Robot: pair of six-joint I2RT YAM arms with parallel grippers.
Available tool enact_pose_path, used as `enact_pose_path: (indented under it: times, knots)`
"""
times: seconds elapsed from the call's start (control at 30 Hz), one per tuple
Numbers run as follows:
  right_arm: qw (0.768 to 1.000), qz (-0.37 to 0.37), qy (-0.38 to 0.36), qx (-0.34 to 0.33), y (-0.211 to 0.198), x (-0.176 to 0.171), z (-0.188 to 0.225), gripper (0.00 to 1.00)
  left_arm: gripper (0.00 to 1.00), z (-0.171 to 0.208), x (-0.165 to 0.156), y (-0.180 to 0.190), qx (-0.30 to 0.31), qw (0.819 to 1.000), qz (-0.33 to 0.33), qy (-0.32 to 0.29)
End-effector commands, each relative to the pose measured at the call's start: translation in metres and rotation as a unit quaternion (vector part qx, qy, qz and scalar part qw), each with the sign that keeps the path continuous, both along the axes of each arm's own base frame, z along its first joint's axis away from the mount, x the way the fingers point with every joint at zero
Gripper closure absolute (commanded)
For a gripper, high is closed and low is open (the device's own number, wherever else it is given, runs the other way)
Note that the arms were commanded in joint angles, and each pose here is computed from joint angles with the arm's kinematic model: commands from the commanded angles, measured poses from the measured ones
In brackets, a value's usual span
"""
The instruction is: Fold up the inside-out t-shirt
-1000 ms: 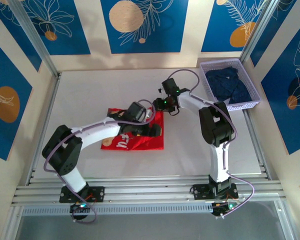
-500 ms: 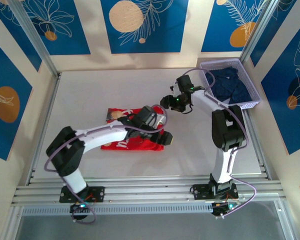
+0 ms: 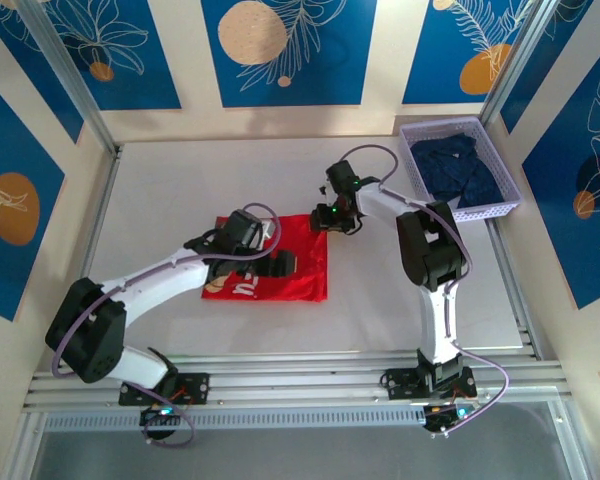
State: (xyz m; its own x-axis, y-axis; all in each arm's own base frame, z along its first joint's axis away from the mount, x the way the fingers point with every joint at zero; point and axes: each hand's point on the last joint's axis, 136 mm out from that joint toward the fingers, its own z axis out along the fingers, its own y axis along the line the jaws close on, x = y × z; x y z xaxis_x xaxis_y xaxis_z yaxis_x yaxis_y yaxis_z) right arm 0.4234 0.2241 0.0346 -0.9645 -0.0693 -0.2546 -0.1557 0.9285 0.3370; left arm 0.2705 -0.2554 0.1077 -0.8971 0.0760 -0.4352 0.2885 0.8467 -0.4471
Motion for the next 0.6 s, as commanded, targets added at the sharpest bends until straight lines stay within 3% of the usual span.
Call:
enact_pose_path:
  times: [0.0, 0.17, 0.33, 0.57]
  knots:
    - [0.999, -0.016, -0.017, -0.035, -0.028, 0.022, 0.005, 0.55, 0.06, 0.002, -0.005, 0.012, 0.015, 1.0, 0.014, -0.005]
    - [0.999, -0.01, -0.021, -0.028, -0.034, 0.03, 0.016, 0.55, 0.06, 0.008, -0.01, 0.005, 0.001, 1.0, -0.019, -0.016]
    - [0.999, 0.009, -0.031, 0.032, -0.02, 0.013, 0.054, 0.39, 0.06, 0.007, -0.012, -0.011, 0.001, 0.999, -0.05, -0.017]
    - [0.995, 0.011, 0.014, 0.097, -0.017, -0.081, 0.068, 0.35, 0.06, 0.007, 0.014, 0.018, 0.034, 0.999, 0.021, -0.035]
